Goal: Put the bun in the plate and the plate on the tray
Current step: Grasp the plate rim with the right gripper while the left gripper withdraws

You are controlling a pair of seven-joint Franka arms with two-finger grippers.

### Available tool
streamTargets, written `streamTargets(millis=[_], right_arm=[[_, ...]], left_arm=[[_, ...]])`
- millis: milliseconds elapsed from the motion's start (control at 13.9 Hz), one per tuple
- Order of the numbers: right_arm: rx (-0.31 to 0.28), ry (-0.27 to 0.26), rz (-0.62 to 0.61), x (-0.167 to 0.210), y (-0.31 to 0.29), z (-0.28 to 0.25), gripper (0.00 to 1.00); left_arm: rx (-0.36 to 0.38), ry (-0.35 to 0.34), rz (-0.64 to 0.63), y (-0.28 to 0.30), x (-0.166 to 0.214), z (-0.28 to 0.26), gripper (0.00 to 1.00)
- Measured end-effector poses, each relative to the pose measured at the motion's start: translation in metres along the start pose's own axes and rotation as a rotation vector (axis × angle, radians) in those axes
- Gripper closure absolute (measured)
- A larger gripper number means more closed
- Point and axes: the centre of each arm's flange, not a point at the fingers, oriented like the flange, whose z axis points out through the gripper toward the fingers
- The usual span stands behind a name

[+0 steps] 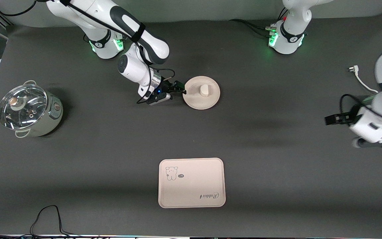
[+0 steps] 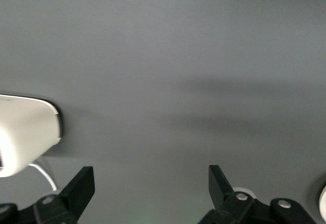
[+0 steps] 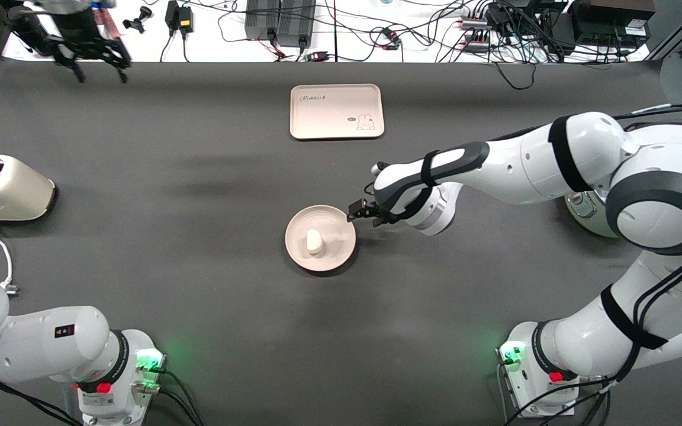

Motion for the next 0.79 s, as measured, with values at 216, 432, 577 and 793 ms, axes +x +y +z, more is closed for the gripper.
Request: streamTargets(millis=[216,432,577,793], right_arm=[[-0.014,0.006,0.000,-0.008,0.000,0.009,0.04],[-0.024,0.002,-0.002,-0.019,-0.001,0.020,0.11],[-0.024,-0.008,0.001,-0.022,0.000,0.023,0.19],[-0.028,-0.007,0.002,-0.025,0.000,0.026,0.45]], left_arm=[[-0.005,0.004,0.017,-0.058,-0.019,-0.020,0.00],[-0.012,-0.012,0.012,-0.065,-0.030,-0.027,0.00],[-0.031,-0.021,0.016,-0.062,-0.029,-0.020,0.00],[-0.044,-0.032,0.020,-0.060,-0.029,-0.015,0.00]])
